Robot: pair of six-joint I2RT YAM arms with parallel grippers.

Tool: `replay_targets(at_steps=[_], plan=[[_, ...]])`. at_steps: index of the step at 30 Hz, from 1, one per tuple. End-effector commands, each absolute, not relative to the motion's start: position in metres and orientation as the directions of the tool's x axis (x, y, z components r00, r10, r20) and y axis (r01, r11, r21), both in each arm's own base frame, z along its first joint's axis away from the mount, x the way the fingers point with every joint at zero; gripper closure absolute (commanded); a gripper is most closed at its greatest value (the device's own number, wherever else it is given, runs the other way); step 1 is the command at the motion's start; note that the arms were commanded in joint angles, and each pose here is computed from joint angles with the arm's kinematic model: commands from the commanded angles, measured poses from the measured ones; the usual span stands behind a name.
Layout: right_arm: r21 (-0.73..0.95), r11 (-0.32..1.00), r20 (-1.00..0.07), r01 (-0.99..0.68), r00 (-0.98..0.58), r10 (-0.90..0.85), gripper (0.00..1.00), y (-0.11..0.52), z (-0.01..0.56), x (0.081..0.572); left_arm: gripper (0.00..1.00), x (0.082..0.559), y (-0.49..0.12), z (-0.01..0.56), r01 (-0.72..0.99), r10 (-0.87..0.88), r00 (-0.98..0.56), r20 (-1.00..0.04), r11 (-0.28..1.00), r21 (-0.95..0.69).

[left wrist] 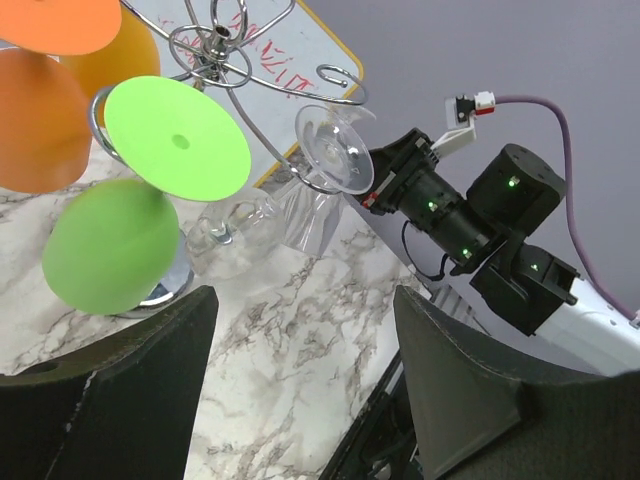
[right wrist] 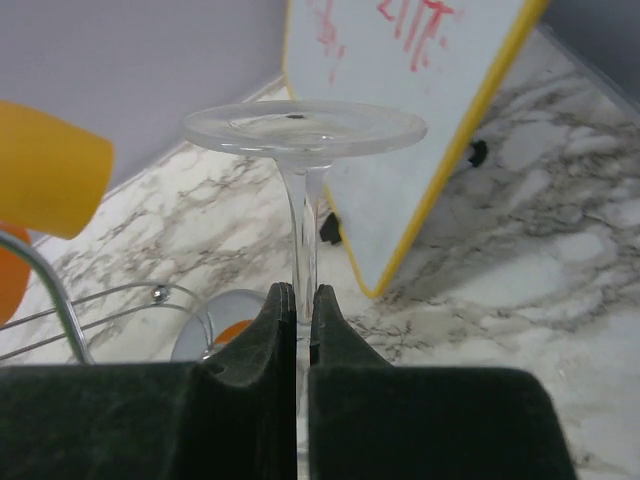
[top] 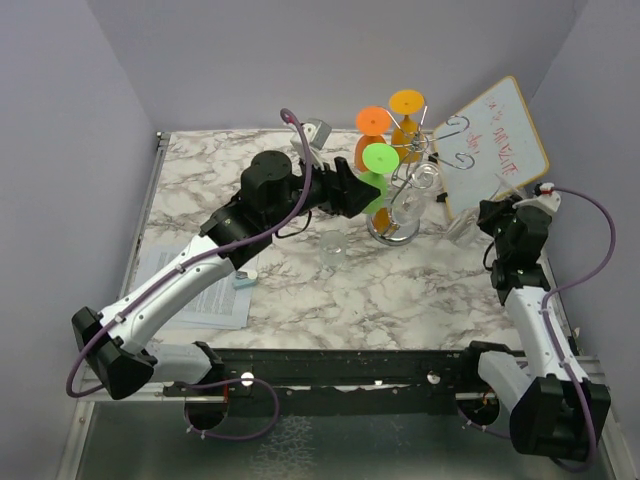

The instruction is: Place the wine glass upside down on the wine glass rack

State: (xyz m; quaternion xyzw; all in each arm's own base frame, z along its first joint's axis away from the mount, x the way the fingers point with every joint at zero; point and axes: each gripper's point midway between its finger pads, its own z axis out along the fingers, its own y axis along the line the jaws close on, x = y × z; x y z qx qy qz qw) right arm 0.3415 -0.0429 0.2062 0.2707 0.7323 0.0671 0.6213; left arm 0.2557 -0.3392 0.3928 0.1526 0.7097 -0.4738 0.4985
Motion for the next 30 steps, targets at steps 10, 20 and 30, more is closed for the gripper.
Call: replay_targets(at_steps=[10, 20, 30], plan=[[0.29, 0.929, -0.954, -0.23, 0.005, 0.299, 0.99, -0.018, 0.289, 0.401, 0.28, 0.316, -0.319, 0.407, 0.669, -0.278, -0.507, -0.816, 0.47, -0.576], [0.228, 0.854, -0.965, -0.467, 0.006, 0.261, 0.99, 0.001, 0.314, 0.438, 0.28, 0.356, -0.309, 0.414, 0.651, -0.314, -0.512, -0.8, 0.466, -0.6], [0.214, 0.789, -0.965, -0.575, 0.001, 0.263, 0.99, 0.005, 0.317, 0.471, 0.28, 0.383, -0.31, 0.414, 0.66, -0.313, -0.494, -0.811, 0.472, -0.584]])
